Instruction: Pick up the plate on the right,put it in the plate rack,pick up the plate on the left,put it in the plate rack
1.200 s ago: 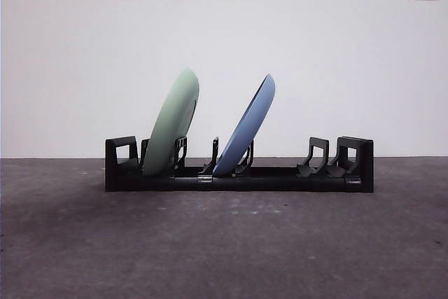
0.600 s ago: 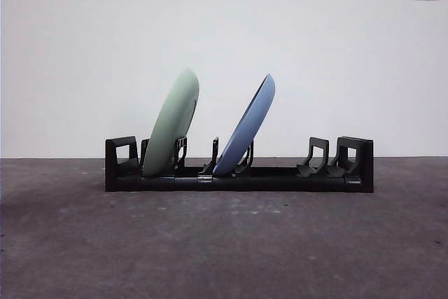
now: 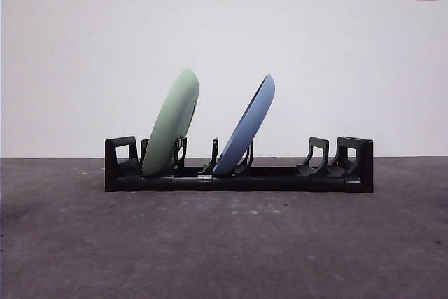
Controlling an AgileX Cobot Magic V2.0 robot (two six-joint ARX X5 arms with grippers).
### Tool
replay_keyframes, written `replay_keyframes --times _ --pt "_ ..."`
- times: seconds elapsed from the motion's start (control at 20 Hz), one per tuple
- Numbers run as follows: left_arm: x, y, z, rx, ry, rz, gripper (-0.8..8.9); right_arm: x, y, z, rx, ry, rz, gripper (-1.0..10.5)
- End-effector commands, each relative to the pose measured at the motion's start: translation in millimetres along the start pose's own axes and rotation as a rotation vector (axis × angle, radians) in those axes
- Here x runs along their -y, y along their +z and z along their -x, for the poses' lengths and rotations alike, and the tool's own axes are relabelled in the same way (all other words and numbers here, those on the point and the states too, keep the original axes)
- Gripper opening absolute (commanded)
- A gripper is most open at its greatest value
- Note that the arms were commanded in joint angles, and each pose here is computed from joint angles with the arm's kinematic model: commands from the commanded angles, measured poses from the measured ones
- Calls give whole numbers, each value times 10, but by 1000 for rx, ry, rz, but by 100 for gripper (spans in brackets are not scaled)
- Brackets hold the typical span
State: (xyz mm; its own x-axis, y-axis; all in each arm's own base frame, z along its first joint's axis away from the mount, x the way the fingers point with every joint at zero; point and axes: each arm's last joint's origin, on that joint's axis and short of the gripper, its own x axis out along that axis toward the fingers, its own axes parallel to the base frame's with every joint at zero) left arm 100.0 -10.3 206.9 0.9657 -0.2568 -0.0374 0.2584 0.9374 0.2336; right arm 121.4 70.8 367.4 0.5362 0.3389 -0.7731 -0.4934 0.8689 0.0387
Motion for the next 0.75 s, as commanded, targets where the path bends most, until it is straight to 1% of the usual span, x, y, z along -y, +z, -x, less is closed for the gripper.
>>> replay_keyframes --times 0.05,0.2,0.35,0.4,0.75 --pt "54 -245 8 -5 18 54 -3 -1 -6 -20 -1 0 -3 2" --pt "102 -439 9 -16 17 77 -3 -1 -6 -20 -1 0 -3 2" --pt "117 -545 26 -113 26 102 -3 -1 -6 -20 -1 0 -3 2" --pt "118 -559 28 -128 31 107 -3 -1 -6 -20 0 0 -3 2" --pt "118 -558 22 -129 25 121 -3 0 -6 -20 -1 -1 -3 2"
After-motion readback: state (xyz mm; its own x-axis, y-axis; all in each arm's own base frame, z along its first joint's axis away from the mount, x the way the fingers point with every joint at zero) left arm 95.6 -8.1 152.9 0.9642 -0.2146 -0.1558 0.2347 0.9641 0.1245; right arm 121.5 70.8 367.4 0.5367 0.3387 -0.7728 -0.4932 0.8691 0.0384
